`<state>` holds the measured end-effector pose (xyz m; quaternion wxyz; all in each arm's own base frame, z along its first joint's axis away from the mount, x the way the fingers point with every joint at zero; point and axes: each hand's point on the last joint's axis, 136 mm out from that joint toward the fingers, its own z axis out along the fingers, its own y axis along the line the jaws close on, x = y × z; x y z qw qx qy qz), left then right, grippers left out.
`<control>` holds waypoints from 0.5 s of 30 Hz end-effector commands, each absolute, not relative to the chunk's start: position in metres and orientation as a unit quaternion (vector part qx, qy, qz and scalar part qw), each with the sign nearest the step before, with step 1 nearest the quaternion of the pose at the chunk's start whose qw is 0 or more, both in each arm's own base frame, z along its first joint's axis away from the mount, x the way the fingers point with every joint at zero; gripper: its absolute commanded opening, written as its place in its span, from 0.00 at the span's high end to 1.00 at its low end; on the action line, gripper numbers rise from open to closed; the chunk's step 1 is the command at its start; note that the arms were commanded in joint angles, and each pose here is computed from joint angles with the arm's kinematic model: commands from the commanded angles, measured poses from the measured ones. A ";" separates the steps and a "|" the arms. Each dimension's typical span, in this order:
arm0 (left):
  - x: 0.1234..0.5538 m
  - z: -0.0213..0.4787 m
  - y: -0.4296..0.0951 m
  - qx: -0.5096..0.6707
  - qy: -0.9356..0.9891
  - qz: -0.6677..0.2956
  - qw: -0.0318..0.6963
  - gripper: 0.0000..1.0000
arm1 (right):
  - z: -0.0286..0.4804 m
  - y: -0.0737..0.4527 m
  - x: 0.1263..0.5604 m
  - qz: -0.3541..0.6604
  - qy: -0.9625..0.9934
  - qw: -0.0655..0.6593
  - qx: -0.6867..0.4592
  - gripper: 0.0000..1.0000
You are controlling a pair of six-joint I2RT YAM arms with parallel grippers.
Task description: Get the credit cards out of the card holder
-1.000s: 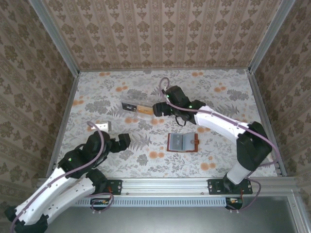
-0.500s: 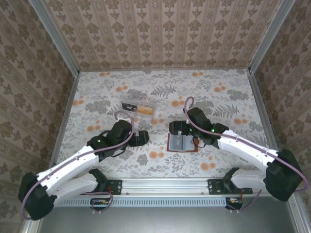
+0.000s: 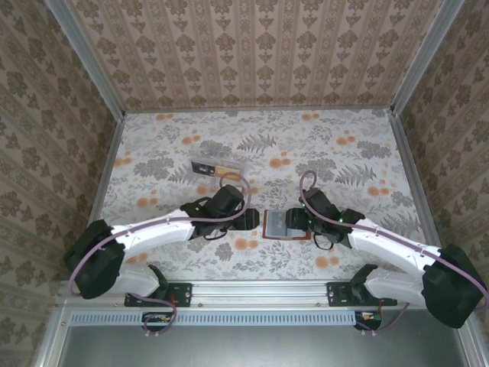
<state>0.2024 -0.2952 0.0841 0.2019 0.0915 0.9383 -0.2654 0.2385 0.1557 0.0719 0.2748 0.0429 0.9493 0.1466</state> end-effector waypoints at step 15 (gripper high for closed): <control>0.208 0.087 -0.300 0.086 0.937 -0.267 0.207 0.32 | 0.015 0.164 0.230 0.152 0.968 0.195 0.055 0.57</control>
